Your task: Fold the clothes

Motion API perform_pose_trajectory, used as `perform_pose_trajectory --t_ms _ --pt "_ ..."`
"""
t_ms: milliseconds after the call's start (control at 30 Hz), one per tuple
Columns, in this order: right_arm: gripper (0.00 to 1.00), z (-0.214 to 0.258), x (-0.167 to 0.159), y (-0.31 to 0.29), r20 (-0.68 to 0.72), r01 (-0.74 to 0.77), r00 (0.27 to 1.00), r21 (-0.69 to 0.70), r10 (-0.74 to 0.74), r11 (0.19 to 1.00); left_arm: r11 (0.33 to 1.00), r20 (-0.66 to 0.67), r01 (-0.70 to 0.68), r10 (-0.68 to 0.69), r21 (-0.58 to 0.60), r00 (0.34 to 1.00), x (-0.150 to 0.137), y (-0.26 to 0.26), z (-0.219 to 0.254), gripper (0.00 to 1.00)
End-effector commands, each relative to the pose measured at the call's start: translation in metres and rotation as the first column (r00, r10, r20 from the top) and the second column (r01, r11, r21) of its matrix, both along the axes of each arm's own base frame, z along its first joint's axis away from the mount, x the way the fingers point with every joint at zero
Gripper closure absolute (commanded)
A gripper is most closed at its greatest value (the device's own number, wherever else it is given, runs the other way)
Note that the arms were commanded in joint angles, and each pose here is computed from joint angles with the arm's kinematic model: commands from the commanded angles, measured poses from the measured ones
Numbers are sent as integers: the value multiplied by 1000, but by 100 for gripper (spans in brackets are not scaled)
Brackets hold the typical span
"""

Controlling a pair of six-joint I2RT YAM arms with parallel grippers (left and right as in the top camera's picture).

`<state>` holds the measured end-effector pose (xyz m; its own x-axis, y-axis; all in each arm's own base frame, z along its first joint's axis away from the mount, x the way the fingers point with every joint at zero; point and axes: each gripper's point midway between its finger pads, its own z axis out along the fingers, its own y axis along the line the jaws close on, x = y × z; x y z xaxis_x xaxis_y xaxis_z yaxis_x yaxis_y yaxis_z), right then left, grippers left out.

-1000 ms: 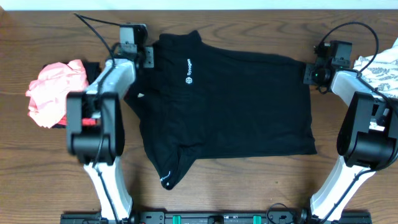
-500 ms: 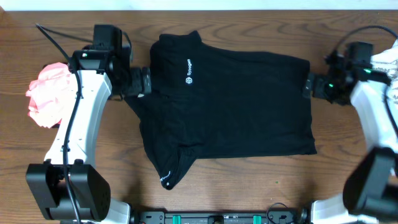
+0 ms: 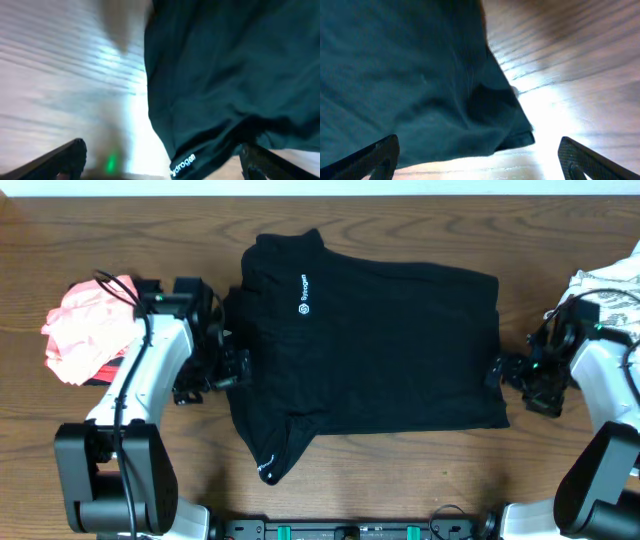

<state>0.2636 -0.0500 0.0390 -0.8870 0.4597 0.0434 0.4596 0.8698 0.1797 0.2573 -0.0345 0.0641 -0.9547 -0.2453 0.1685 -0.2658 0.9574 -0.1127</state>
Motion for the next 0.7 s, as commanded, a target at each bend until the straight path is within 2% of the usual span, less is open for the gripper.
perform_pose_trajectory --t_ms 0,267,400,467,533,667 --pt "1 -21 -10 6 -9 -5 1000 27 6 1000 998 -39 -13 10 -66 999 -13 -11 -13 2" --pt "4 -59 -32 24 6 11 1000 88 -12 996 996 -133 -23 11 -89 991 -45 -15 -30 2" --pt "8 -63 -42 30 -21 21 1000 115 -19 993 988 -155 -34 11 -152 988 -53 -28 -33 2" --pt "14 -63 -47 33 -40 24 999 127 -19 992 986 -154 -31 6 -162 988 -54 -31 -34 0" --pt "24 -63 -52 35 -60 27 998 133 -19 991 983 -156 -30 1 -183 988 -54 -37 -32 7" --pt "32 -62 -59 37 -87 30 996 140 -18 990 971 -158 -33 -6 -239 987 -54 -49 -29 26"
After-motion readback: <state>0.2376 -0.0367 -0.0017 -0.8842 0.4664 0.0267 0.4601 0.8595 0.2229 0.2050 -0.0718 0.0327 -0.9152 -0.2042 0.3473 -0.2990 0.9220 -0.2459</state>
